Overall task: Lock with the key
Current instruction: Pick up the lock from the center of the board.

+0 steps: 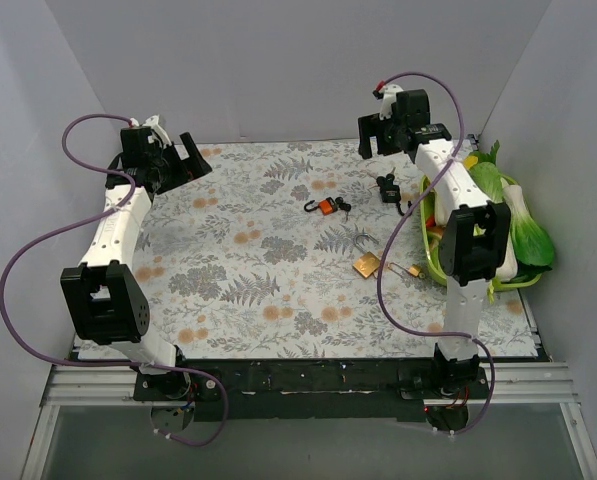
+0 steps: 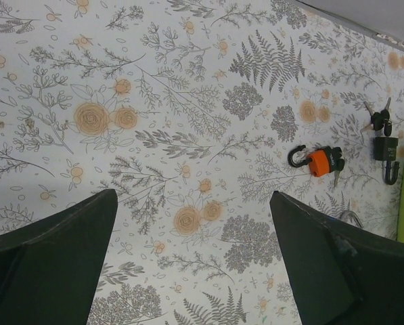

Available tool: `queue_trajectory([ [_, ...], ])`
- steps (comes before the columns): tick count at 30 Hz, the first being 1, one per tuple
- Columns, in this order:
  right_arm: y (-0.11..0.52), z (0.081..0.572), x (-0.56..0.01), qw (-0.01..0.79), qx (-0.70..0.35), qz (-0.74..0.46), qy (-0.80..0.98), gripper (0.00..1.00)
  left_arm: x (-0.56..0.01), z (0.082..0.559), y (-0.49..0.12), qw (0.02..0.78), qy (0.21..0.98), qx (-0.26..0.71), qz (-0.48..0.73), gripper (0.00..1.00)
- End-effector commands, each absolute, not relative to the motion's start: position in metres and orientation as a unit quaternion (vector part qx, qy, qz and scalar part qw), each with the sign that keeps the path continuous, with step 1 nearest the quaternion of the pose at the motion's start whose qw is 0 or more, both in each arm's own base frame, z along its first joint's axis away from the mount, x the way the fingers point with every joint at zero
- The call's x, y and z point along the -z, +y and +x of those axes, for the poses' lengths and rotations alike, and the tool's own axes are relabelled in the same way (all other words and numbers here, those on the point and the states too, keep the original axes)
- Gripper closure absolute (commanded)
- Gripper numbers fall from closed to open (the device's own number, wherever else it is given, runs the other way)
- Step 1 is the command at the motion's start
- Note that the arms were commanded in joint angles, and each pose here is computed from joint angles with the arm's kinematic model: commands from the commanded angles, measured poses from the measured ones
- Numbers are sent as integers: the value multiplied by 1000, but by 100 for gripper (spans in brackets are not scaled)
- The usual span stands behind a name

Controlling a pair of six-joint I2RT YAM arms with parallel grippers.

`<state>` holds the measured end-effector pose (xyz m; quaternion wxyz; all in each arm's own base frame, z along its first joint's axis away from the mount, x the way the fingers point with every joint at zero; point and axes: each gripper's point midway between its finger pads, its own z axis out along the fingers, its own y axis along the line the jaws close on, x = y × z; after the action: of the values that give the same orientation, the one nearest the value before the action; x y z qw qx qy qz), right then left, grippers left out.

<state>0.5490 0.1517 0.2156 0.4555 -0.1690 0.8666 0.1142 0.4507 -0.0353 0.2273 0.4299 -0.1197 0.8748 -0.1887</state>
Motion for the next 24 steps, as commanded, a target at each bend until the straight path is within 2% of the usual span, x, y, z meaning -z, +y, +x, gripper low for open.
queue_trajectory([
  [1,149,568,-208,466,-94,-146,868,6,-248,450,-33,461,861,187,-108,2],
  [10,126,558,-129,395,-39,-133,908,7,-236,445,-38,445,867,197,-102,2],
  [24,99,541,-70,325,-43,-93,940,8,-237,439,-46,447,863,217,-87,2],
])
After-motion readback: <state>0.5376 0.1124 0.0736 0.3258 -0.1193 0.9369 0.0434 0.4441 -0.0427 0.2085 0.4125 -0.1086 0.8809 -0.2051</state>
